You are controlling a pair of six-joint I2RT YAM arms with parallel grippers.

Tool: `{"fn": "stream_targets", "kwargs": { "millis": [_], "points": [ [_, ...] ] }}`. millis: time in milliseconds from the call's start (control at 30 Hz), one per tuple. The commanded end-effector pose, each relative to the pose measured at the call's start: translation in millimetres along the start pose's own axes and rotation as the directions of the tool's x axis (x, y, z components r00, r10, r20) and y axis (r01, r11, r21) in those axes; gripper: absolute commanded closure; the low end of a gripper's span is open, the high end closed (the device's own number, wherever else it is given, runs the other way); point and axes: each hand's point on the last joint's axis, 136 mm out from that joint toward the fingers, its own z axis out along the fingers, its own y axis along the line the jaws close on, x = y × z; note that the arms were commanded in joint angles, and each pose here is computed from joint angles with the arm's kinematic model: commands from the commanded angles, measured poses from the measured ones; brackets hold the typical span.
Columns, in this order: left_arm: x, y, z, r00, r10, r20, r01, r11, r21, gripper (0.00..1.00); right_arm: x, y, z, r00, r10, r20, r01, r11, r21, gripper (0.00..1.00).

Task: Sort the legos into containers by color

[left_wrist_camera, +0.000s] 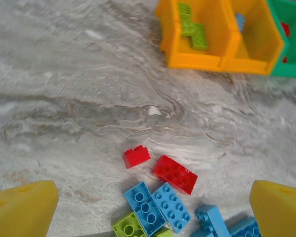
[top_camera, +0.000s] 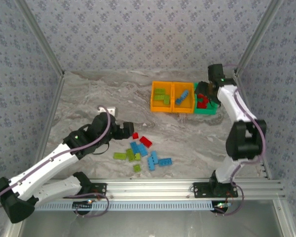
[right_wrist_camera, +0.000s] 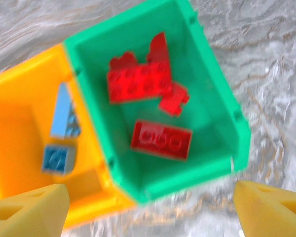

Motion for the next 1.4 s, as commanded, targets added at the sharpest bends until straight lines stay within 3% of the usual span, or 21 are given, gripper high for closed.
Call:
{"fn": "stream_targets", "kwargs": {
  "millis": [0, 167, 267, 500, 667, 800, 933, 1167, 1300, 1367],
  "points": [
    [18.4, 14.6, 13.8, 0.982, -0.172, -0.078, 0.17, 0.985, -0.021, 0.01, 54.3, 40.1, -56.0, 0.992, -0.126, 0.0, 0.124, 0.975, -0.182, 0.09],
    [34.0, 25.1, 43.3, 0.959, -0.226, -0.169, 0.211, 0.972, -0.105, 0.03, 168.3, 81.8, -109.4, 0.937, -0.342, -0.068, 0.288, 0.87, -0.4, 0.02],
    [42.0, 19.9, 64.0, 0.944, -0.216, -0.251, 0.184, 0.972, -0.146, 0.03, 213.5, 86.7, -122.4, 0.905, -0.41, -0.117, 0.325, 0.841, -0.432, 0.01],
    [52.3, 16.3, 110.0, 0.919, -0.288, -0.268, 0.245, 0.952, -0.183, 0.01, 225.7, 74.8, -134.7, 0.914, -0.39, -0.108, 0.333, 0.876, -0.348, 0.0],
    [65.1, 30.5, 137.1, 0.919, -0.258, -0.296, 0.178, 0.946, -0.271, 0.01, 227.2, 66.7, -128.4, 0.918, -0.382, -0.111, 0.334, 0.891, -0.307, 0.0],
    [78.2, 27.2, 151.7, 0.908, -0.239, -0.344, 0.16, 0.957, -0.243, 0.04, 229.9, 66.7, -125.1, 0.92, -0.374, -0.116, 0.325, 0.895, -0.306, 0.0],
    [90.3, 26.5, 162.5, 0.893, -0.231, -0.386, 0.148, 0.961, -0.234, 0.17, 230.2, 65.8, -122.3, 0.921, -0.371, -0.115, 0.325, 0.898, -0.296, 0.0],
    [94.9, 27.4, 168.4, 0.888, -0.222, -0.402, 0.132, 0.962, -0.24, 0.52, 230.0, 65.2, -124.3, 0.921, -0.373, -0.11, 0.329, 0.899, -0.289, 0.0],
    [74.8, -2.2, 163.1, 0.906, -0.15, -0.396, 0.113, 0.987, -0.116, 0.75, 224.6, 61.8, -130.7, 0.928, -0.362, -0.087, 0.327, 0.905, -0.272, 0.0],
    [54.8, -31.5, 154.9, 0.934, -0.065, -0.353, 0.063, 0.998, -0.016, 0.77, 218.1, 59.1, -136.2, 0.937, -0.345, -0.061, 0.318, 0.911, -0.262, 0.0]
  ]
}}
